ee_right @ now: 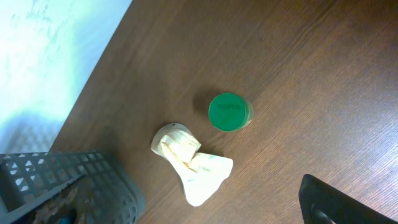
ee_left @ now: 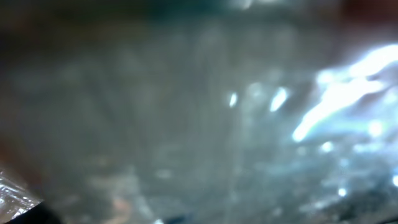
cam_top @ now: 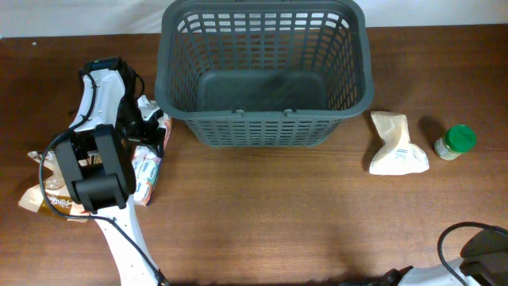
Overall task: Pack container
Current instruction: 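Grasp the white multipack of small boxes with the left gripper, then lift the multipack and lower it into the basket with left gripper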
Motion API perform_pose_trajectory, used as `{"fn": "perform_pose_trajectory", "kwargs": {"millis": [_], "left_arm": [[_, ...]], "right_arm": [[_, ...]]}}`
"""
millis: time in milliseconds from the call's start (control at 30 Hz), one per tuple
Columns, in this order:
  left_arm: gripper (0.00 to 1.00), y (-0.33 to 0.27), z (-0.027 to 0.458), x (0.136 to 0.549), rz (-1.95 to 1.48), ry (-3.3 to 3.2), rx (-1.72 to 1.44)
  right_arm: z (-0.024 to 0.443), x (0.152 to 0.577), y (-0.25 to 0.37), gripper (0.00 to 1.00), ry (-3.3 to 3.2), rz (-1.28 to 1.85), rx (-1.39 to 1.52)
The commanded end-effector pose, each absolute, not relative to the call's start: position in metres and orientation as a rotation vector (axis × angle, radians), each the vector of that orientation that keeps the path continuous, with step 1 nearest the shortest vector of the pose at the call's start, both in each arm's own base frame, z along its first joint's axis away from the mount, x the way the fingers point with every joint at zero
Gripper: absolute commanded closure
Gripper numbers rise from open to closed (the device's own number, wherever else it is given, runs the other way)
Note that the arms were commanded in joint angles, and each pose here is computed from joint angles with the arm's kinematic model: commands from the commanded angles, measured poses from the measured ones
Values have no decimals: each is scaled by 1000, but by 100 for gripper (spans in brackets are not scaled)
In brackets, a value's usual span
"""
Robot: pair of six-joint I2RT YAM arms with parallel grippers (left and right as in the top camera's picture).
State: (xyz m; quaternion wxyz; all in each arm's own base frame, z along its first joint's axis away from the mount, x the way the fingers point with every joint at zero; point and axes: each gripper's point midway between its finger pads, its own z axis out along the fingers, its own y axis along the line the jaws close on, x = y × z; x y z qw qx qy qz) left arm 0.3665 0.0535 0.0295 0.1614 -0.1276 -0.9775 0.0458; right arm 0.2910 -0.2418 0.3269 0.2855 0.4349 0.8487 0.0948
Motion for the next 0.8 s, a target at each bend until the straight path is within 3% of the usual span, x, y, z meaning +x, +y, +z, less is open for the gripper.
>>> {"fn": "perform_pose_trajectory", "kwargs": {"millis": [0,67,133,200,267,400,567,767], "left_arm": [[27,39,3,363,159,-2706,-489],[30,33,-4,359,169,-2667,-539],[40,32,-9,353,154,-2623,-551],[63,33,-6,346,141,-2586,-564],[98,37,0,342,114,-2560,-568],[98,41,23,348,100,-2580,-511],[98,68,98,386,-102,-2854,-332],[98,106,258,417,-494,-3346,-54]], "right_arm": [[326,292,-242,1,2271,260,1162],[326,292,-242,1,2271,259,1162],[326,292,-242,1,2271,259,1162],[326,292,-242,1,2271,259,1162],[326,292,-242,1,2271,260,1162],[326,292,-242,1,2271,259,1162],[326,292,-242,1,2271,259,1162],[326,292,-242,1,2271,259,1162]]}}
